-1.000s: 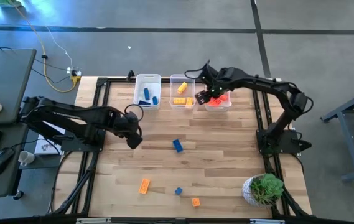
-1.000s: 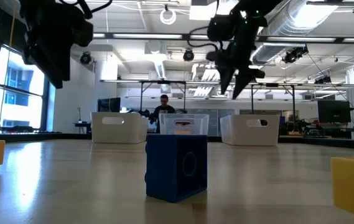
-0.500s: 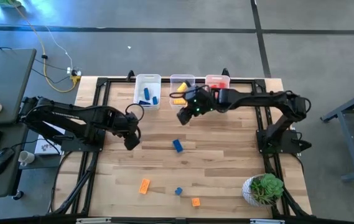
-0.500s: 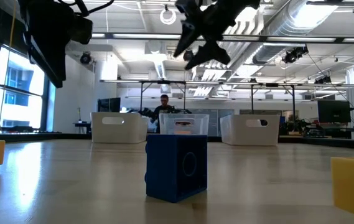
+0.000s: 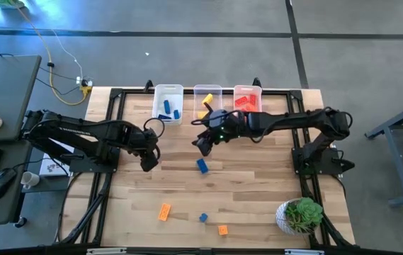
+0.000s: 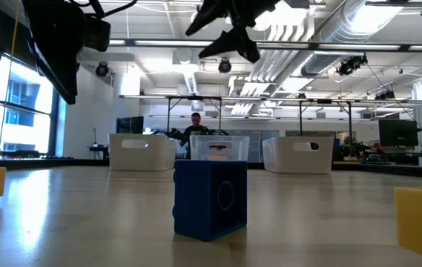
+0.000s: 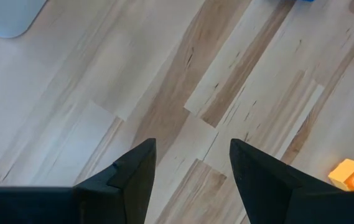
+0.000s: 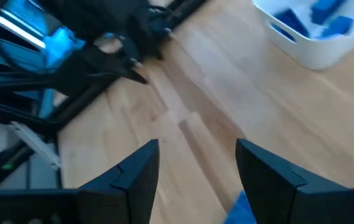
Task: Sort & place blocks by color
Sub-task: Put the blue game piece into the left white bin
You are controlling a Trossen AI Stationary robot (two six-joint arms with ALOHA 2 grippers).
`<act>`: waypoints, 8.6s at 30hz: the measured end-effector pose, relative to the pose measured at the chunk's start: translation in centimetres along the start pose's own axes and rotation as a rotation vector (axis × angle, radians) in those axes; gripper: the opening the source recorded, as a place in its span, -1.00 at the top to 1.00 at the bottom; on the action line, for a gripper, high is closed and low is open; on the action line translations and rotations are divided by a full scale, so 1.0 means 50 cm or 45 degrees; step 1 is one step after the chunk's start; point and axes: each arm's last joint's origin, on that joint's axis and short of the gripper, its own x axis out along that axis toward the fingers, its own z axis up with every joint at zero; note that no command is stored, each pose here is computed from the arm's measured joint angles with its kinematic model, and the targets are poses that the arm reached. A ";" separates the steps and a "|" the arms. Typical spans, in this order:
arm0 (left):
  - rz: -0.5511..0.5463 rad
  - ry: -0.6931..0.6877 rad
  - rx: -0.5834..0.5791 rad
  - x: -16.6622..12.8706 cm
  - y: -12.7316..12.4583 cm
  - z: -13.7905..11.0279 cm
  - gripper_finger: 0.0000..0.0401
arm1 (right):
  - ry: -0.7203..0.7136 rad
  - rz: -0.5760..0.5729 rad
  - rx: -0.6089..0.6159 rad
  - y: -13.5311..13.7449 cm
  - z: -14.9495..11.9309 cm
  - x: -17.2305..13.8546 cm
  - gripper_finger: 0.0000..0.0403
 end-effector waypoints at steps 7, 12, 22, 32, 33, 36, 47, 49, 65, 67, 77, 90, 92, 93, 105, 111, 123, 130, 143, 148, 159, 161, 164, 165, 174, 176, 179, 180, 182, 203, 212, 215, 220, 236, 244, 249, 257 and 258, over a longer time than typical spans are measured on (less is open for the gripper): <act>0.000 0.000 0.005 0.000 0.000 0.000 0.05 | -0.053 0.090 0.001 0.032 -0.003 -0.002 0.02; -0.001 0.001 0.036 0.000 0.000 0.000 0.05 | -0.075 0.132 -0.053 0.075 0.030 -0.019 0.02; -0.001 0.002 0.035 0.000 0.000 0.000 0.05 | 0.176 -0.162 -0.051 0.096 0.048 0.010 0.02; 0.006 -0.004 0.034 0.000 0.000 0.000 0.05 | 0.447 -0.464 0.257 0.049 -0.017 0.090 0.02; 0.009 -0.006 0.034 0.000 0.000 0.000 0.05 | 0.462 -0.478 0.256 0.048 -0.023 0.096 0.02; 0.020 -0.014 0.033 0.000 0.001 0.001 0.05 | 0.493 -0.498 0.244 0.048 -0.038 0.113 0.02; 0.028 -0.020 0.033 0.000 0.001 0.001 0.05 | 0.578 -0.560 0.220 0.050 -0.097 0.178 0.02; 0.028 -0.020 0.033 0.000 0.001 0.001 0.05 | 0.588 -0.581 0.221 0.048 -0.107 0.190 0.02; 0.027 -0.020 0.033 0.000 0.001 0.001 0.05 | 0.660 -0.704 0.317 0.014 -0.158 0.259 0.02; 0.027 -0.020 0.033 0.000 0.001 0.001 0.05 | 0.665 -0.709 0.318 0.013 -0.161 0.263 0.02; 0.027 -0.020 0.033 0.000 0.001 0.001 0.05 | 0.633 -0.731 0.308 0.012 -0.163 0.266 0.02; 0.027 -0.020 0.034 0.000 0.001 0.001 0.05 | 0.615 -0.713 0.301 0.014 -0.161 0.268 0.02; 0.027 -0.020 0.034 0.000 0.001 0.001 0.05 | 0.612 -0.709 0.300 0.015 -0.161 0.269 0.02; 0.027 -0.020 0.034 0.000 0.001 0.001 0.05 | 0.612 -0.712 0.298 0.014 -0.162 0.271 0.02; 0.027 -0.019 0.041 0.000 0.001 0.001 0.05 | 0.704 -0.728 0.293 0.002 -0.205 0.309 0.02; 0.025 -0.019 0.055 0.000 0.001 0.001 0.05 | 0.740 -0.712 0.256 0.000 -0.207 0.311 0.27; 0.038 -0.021 0.047 0.002 0.012 0.009 0.05 | 0.854 -0.548 -0.059 -0.007 -0.164 0.307 0.45; 0.053 -0.040 -0.049 0.004 0.035 0.026 0.05 | 0.806 -0.409 -0.280 -0.007 -0.086 0.294 0.45; -0.191 -0.140 -0.334 0.005 0.099 0.089 0.05 | 0.681 -0.235 -0.698 0.017 0.037 0.239 0.45; -0.390 -0.239 -0.402 -0.003 0.121 0.120 0.05 | 0.643 -0.294 -0.860 0.022 0.065 0.215 0.45; -0.614 -0.369 -0.556 -0.017 0.135 0.154 0.05 | 0.549 -0.431 -1.056 0.032 0.092 0.194 0.45; -0.620 -0.371 -0.565 -0.018 0.135 0.155 0.05 | 0.532 -0.429 -1.057 0.034 0.094 0.193 0.45; -0.626 -0.365 -0.596 -0.018 0.135 0.155 0.05 | 0.502 -0.447 -1.053 0.037 0.099 0.187 0.45; -0.626 -0.366 -0.599 -0.018 0.135 0.155 0.05 | 0.494 -0.455 -1.060 0.037 0.100 0.187 0.45; -0.628 -0.354 -0.634 -0.018 0.135 0.154 0.05 | 0.477 -0.417 -1.053 0.042 0.101 0.188 0.45; -0.629 -0.353 -0.642 -0.018 0.135 0.154 0.05 | 0.453 -0.410 -1.043 0.045 0.104 0.185 0.45; -0.643 -0.361 -0.637 -0.020 0.134 0.156 0.05 | 0.385 -0.399 -1.036 0.053 0.115 0.177 0.45; -0.652 -0.361 -0.634 -0.022 0.134 0.156 0.05 | 0.360 -0.399 -1.036 0.055 0.119 0.174 0.45; -0.656 -0.366 -0.633 -0.023 0.134 0.157 0.05 | 0.335 -0.398 -1.032 0.057 0.124 0.171 0.45; -0.714 -0.426 -0.529 -0.026 0.131 0.166 0.62 | 0.299 -0.464 -0.901 0.053 0.129 0.165 0.41; -0.590 -0.495 -0.402 -0.023 0.134 0.166 0.62 | 0.280 -0.525 -0.700 0.047 0.128 0.163 -0.32; -0.491 -0.540 -0.386 -0.022 0.138 0.167 0.62 | 0.308 -0.558 -0.590 0.043 0.121 0.159 -0.36; -0.329 -0.594 -0.349 -0.020 0.145 0.167 0.62 | 0.341 -0.610 -0.438 0.036 0.112 0.154 -0.36; 0.155 -0.529 -0.347 0.028 0.228 0.181 0.62 | 0.362 -0.629 -0.491 0.019 0.115 0.165 -0.36; 0.165 -0.447 -0.425 0.065 0.274 0.192 0.62 | 0.324 -0.577 -0.524 -0.017 0.152 0.167 -0.37; 0.183 -0.383 -0.470 0.090 0.299 0.194 0.62 | 0.331 -0.560 -0.478 -0.050 0.173 0.163 -0.37; 0.178 -0.327 -0.509 0.114 0.319 0.195 0.51 | 0.364 -0.517 -0.471 -0.093 0.198 0.157 -0.37; 0.179 -0.326 -0.512 0.114 0.320 0.195 0.49 | 0.364 -0.516 -0.468 -0.096 0.200 0.156 -0.37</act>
